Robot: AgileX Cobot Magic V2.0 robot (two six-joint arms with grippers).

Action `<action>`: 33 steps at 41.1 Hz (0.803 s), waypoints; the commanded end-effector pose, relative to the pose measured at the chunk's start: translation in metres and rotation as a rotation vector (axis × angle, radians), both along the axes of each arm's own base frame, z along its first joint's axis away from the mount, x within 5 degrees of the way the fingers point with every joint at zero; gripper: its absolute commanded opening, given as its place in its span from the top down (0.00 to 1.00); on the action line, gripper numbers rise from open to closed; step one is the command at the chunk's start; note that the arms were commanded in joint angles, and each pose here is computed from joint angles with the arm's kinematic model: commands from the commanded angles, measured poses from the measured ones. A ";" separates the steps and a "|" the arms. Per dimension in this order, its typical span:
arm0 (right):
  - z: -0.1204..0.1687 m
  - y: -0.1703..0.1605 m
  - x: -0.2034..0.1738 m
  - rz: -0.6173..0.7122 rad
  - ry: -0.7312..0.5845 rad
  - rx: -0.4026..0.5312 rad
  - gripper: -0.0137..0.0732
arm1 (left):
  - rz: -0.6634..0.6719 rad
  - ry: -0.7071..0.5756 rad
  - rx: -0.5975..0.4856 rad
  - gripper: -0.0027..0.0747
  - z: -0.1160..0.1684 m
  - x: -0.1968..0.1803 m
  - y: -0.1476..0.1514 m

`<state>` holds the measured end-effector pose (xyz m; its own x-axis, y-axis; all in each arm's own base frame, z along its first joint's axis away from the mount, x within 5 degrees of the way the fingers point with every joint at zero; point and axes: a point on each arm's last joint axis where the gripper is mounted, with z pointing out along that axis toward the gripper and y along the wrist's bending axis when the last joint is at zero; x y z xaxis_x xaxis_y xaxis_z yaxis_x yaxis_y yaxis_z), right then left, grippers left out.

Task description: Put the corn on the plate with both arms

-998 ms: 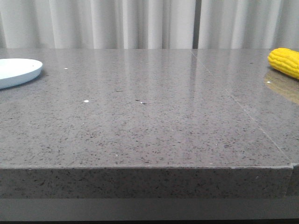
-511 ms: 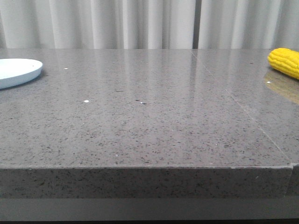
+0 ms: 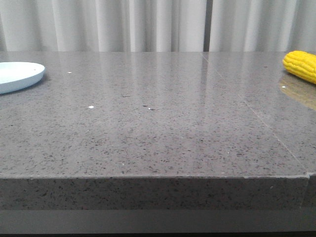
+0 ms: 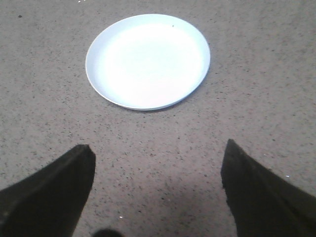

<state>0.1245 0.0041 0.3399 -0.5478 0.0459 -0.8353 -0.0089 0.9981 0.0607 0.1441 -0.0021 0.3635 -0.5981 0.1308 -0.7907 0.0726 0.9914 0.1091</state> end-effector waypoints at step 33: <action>0.013 -0.001 0.004 -0.005 -0.089 -0.017 0.20 | 0.173 0.274 -0.253 0.29 -0.047 0.197 0.093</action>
<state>0.1245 0.0041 0.3399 -0.5478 0.0444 -0.8354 -0.0097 0.9982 0.0594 0.3325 0.0833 0.3008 -0.8435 -0.1333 -0.5203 -0.1001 0.9908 -0.0915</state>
